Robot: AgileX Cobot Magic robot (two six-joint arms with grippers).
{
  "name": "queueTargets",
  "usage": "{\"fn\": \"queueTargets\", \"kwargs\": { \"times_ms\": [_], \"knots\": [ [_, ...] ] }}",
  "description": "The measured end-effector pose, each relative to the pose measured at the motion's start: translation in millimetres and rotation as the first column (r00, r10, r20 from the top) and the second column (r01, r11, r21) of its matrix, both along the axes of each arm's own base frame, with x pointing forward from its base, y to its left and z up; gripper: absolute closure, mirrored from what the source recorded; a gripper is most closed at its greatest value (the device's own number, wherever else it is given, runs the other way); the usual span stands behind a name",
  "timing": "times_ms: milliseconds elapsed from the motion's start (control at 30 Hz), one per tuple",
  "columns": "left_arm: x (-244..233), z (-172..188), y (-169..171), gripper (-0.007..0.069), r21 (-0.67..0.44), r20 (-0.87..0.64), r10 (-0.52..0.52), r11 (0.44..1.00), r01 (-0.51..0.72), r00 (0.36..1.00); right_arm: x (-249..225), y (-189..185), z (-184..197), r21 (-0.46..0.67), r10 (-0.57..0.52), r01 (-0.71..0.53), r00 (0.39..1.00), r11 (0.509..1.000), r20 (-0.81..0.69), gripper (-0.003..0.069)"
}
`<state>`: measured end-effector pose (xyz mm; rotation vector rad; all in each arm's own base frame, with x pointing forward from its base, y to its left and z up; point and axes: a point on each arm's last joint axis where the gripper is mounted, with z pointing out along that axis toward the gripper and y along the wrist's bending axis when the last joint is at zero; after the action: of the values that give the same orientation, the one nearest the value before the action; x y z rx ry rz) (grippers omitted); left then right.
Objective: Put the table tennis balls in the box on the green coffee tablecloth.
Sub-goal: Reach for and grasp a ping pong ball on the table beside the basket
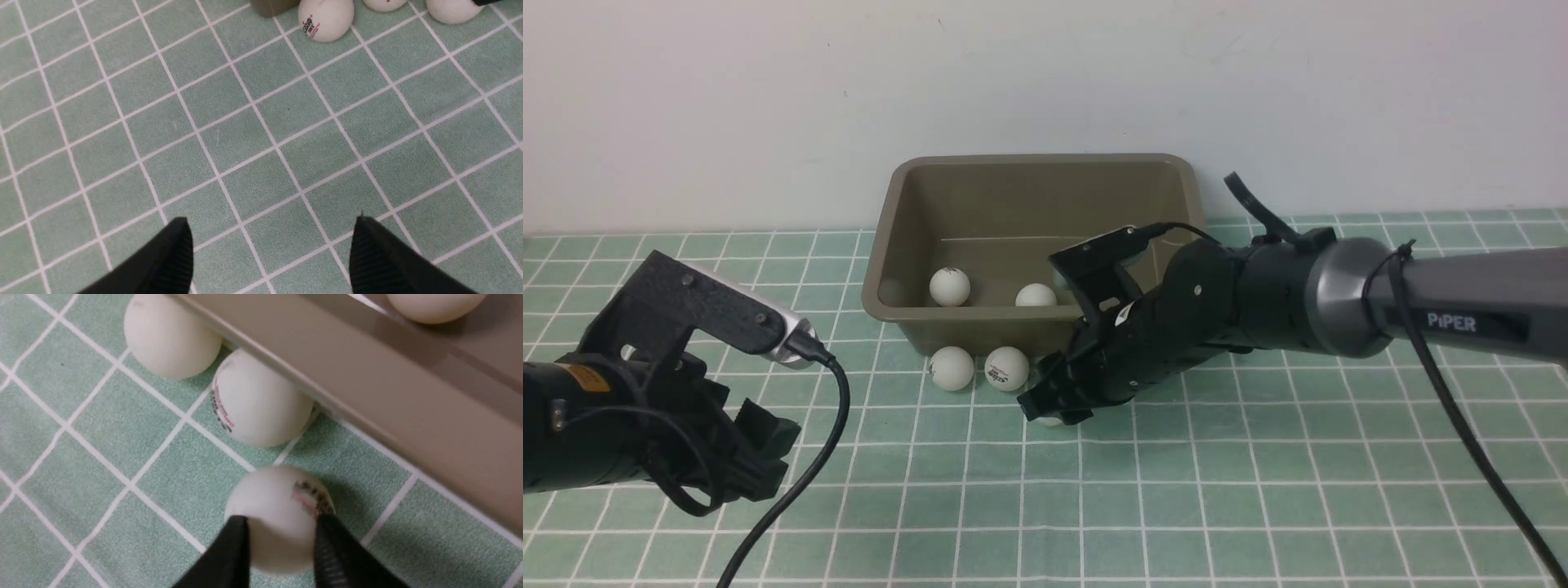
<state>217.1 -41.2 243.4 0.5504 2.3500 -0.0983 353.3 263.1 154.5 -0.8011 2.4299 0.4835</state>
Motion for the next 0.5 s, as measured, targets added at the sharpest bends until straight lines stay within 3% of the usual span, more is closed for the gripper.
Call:
{"fn": "queueTargets", "kwargs": {
  "times_ms": [67,200,367,500],
  "knots": [
    [0.0,0.0,0.0,0.0165,0.000,0.000,0.000,1.000,0.000,1.000,0.1,0.1,0.2,0.000,0.000,0.000,1.000,1.000,0.001,0.0523],
    [0.0,0.0,0.0,0.0165,0.000,0.000,0.000,1.000,0.000,1.000,0.1,0.1,0.2,0.000,0.000,0.000,1.000,1.000,0.000,0.0578],
    [0.0,0.0,0.0,0.0165,0.000,0.000,0.000,1.000,0.000,1.000,0.1,0.0,0.2,-0.002,0.002,-0.002,1.000,1.000,0.002,0.0585],
    [0.0,0.0,0.0,0.0165,0.000,0.000,0.000,1.000,0.000,1.000,-1.3,-0.1,-0.5,-0.006,0.009,-0.009,1.000,1.000,-0.014,0.0548]
  ]
}}
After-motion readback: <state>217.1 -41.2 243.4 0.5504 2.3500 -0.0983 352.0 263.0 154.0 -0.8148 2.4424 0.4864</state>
